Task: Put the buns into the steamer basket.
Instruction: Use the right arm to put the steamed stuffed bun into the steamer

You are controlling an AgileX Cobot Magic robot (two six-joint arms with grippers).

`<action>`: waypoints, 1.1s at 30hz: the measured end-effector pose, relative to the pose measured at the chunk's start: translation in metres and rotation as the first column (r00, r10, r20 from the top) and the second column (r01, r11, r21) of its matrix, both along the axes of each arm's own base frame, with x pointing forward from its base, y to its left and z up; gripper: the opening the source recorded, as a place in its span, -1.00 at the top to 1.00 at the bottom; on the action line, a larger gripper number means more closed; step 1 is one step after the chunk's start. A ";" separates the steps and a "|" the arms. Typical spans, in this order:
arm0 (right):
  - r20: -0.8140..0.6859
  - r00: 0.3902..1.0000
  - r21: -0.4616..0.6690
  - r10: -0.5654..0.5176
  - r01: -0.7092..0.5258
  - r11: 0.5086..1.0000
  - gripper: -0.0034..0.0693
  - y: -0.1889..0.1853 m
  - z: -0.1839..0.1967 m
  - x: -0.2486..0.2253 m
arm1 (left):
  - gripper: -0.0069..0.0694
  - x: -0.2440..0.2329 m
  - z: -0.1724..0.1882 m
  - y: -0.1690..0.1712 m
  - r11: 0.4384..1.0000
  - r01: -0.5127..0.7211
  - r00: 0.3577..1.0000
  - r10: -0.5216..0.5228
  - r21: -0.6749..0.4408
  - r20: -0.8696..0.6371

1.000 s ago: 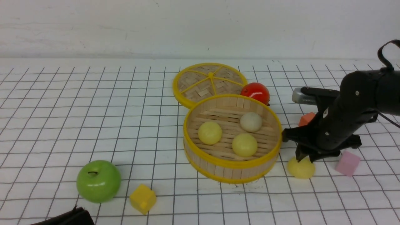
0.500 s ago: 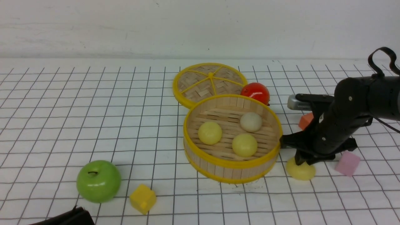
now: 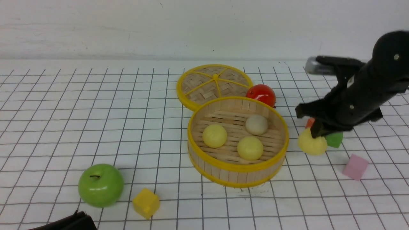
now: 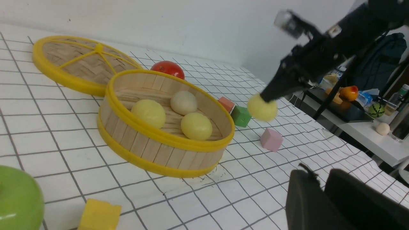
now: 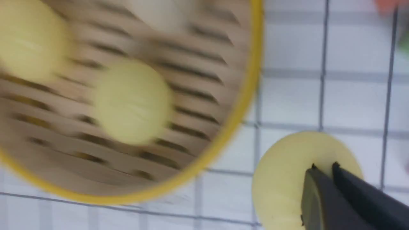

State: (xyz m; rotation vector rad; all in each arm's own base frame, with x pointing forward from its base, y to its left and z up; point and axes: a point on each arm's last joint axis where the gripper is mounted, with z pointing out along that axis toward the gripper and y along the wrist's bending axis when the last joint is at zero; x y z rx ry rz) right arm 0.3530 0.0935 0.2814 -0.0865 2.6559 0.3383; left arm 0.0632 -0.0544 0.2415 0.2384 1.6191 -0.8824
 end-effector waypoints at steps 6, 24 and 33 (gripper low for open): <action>0.127 0.981 0.081 0.146 -0.157 0.984 0.89 0.041 0.021 0.025 | 0.58 0.000 0.000 0.000 1.000 0.000 1.000 0.000 0.000 0.000; 0.182 0.967 0.083 0.178 -0.195 0.977 0.56 0.104 -0.068 0.106 | 0.52 0.000 0.000 0.000 1.000 0.000 1.000 0.000 0.000 0.000; 0.189 0.953 0.029 0.235 -0.245 0.969 -0.31 0.097 -0.027 0.089 | 0.50 0.000 0.000 0.000 1.000 0.000 1.000 0.000 0.000 0.000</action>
